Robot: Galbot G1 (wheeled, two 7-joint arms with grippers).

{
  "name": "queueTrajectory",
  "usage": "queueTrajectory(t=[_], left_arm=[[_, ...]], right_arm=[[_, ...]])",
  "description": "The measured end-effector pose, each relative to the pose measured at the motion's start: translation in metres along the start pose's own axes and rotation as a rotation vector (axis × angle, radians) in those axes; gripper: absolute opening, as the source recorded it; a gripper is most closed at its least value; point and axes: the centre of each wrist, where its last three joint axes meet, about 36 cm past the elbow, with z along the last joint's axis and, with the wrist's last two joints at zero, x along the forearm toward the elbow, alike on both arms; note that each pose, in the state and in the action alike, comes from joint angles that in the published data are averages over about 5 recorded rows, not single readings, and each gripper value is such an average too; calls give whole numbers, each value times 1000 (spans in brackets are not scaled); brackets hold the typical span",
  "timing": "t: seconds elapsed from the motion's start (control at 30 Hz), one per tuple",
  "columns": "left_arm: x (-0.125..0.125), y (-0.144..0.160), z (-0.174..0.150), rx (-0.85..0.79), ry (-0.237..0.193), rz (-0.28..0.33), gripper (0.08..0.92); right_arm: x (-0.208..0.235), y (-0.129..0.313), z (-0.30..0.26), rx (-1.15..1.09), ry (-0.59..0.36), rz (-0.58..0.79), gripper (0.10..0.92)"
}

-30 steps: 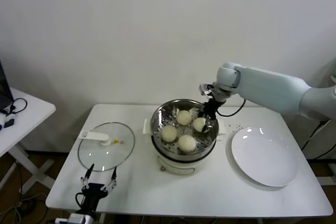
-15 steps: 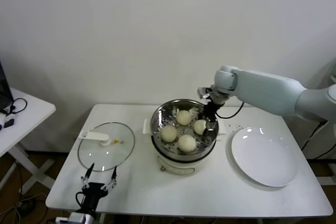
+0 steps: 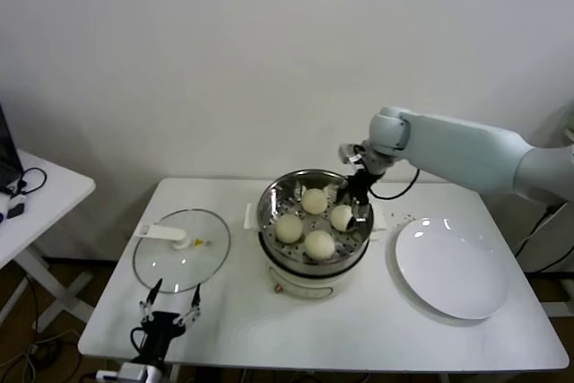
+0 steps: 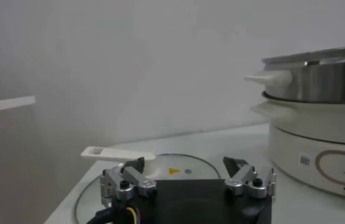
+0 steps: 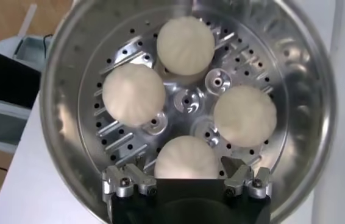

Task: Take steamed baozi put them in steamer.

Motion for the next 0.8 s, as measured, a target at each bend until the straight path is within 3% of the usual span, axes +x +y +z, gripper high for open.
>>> queueTrajectory(t=[0.47, 0.8], left_arm=[[-6, -3, -3, -2, -6, -1, 823], [-9, -8, -6, 3, -12, -3, 823]], right_arm=[[69, 30, 35, -20, -114, 129, 823], [72, 90, 100, -118, -232, 259, 823]])
